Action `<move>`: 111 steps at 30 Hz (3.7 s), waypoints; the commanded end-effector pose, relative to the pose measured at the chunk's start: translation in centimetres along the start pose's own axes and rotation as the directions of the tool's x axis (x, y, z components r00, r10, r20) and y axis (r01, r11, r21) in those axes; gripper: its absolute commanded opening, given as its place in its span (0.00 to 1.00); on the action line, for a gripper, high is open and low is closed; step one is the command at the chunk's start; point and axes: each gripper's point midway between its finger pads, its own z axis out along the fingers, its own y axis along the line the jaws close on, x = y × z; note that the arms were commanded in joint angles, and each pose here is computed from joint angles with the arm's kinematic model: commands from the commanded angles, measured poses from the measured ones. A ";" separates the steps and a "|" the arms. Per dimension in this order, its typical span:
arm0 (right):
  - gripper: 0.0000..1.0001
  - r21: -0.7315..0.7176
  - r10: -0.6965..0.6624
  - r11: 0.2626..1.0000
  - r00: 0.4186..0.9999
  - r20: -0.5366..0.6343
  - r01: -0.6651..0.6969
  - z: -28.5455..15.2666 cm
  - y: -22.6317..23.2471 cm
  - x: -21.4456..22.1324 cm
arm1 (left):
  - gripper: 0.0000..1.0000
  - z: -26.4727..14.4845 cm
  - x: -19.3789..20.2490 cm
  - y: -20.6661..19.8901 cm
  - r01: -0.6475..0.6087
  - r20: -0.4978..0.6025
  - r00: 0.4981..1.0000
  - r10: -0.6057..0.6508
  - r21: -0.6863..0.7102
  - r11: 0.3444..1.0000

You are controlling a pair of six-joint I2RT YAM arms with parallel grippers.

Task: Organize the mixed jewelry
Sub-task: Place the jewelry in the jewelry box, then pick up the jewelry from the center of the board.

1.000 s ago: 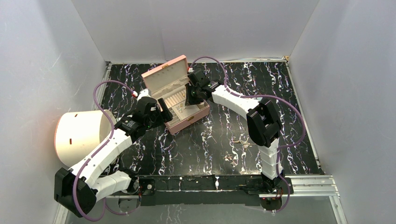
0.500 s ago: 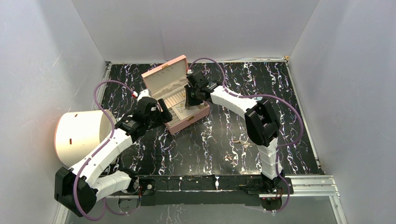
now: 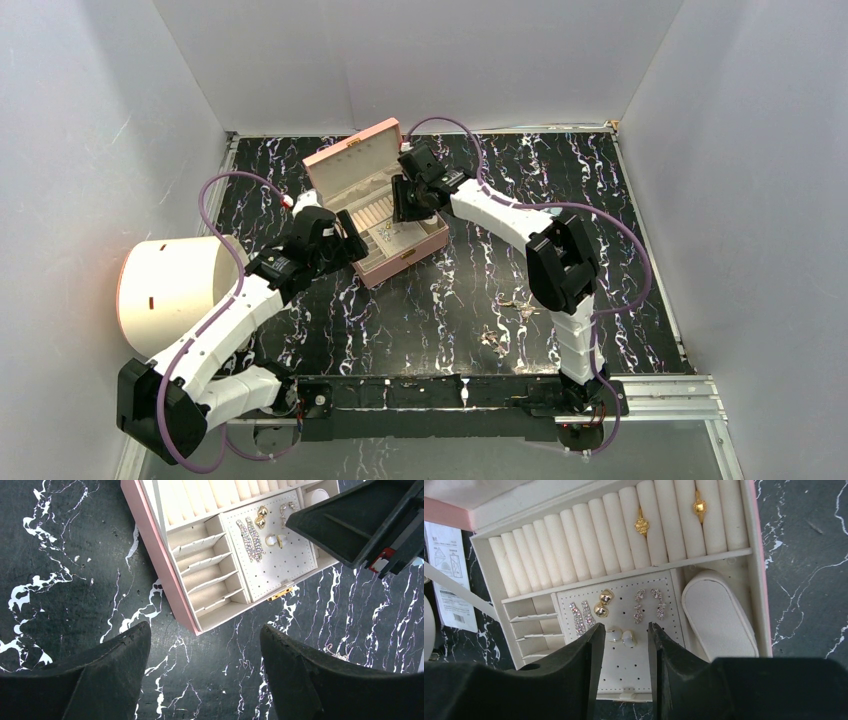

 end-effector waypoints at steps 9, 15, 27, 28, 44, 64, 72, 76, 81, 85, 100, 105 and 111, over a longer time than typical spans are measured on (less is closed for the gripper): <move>0.51 0.078 0.135 0.985 0.970 0.204 -0.154 -10.5 -2.0 -4.0 | 0.77 -2.6 -5.0 -3.0 0.041 0.128 0.990 -0.052 0.089 0.995; 0.56 0.156 0.309 0.929 0.935 0.176 -0.336 -15.1 -8.3 0.9 | 0.77 -4.2 -7.4 -4.7 0.073 0.224 0.968 -0.116 0.193 0.978; 0.63 0.456 0.501 0.789 0.861 -0.090 -0.411 -18.1 -17.5 16.5 | 0.77 -3.0 -7.2 -7.2 0.180 0.185 0.951 -0.249 0.324 0.929; 0.63 0.464 0.500 0.787 0.861 -0.096 -0.406 -17.7 -17.8 16.9 | 0.77 -2.9 -7.2 -7.4 0.187 0.179 0.950 -0.256 0.329 0.926; 0.47 0.400 0.110 0.916 0.940 -0.323 0.030 -11.8 -18.9 16.4 | 0.77 -1.3 -6.5 -8.6 0.176 0.113 0.968 -0.224 0.329 0.928; 0.26 0.440 0.029 0.873 0.879 -0.477 0.210 -10.0 -20.4 18.9 | 0.77 -1.4 -7.0 -7.4 0.073 0.163 0.979 -0.118 0.258 0.963; 0.17 0.479 0.028 0.850 0.887 -0.461 0.222 -9.9 -20.9 18.2 | 0.77 -1.7 -7.5 -7.1 0.045 0.186 0.978 -0.092 0.240 0.970; 0.09 0.448 0.024 0.873 0.900 -0.435 0.193 -9.2 -20.2 17.8 | 0.77 -1.9 -7.7 -6.9 0.038 0.197 0.977 -0.085 0.232 0.972; 0.08 0.348 0.010 0.926 0.914 -0.405 0.144 -7.1 -18.1 16.9 | 0.77 -1.9 -7.6 -6.8 0.040 0.196 0.977 -0.087 0.230 0.972; 0.08 0.237 -0.023 0.965 0.933 -0.359 0.115 -5.4 -15.9 15.3 | 0.77 -2.0 -7.5 -6.7 0.044 0.195 0.977 -0.090 0.231 0.972; 0.21 0.307 -0.036 0.941 0.945 -0.326 0.142 -5.2 -17.1 14.3 | 0.77 -2.6 -7.5 -6.3 0.041 0.204 0.975 -0.088 0.226 0.973; 0.24 0.326 -0.030 0.934 0.940 -0.339 0.148 -6.2 -17.4 15.0 | 0.77 -2.4 -7.3 -6.5 0.049 0.194 0.976 -0.096 0.235 0.971; 0.26 0.316 -0.041 0.934 0.931 -0.362 0.164 -6.2 -17.1 15.5 | 0.77 -2.2 -7.2 -6.8 0.060 0.185 0.977 -0.107 0.247 0.967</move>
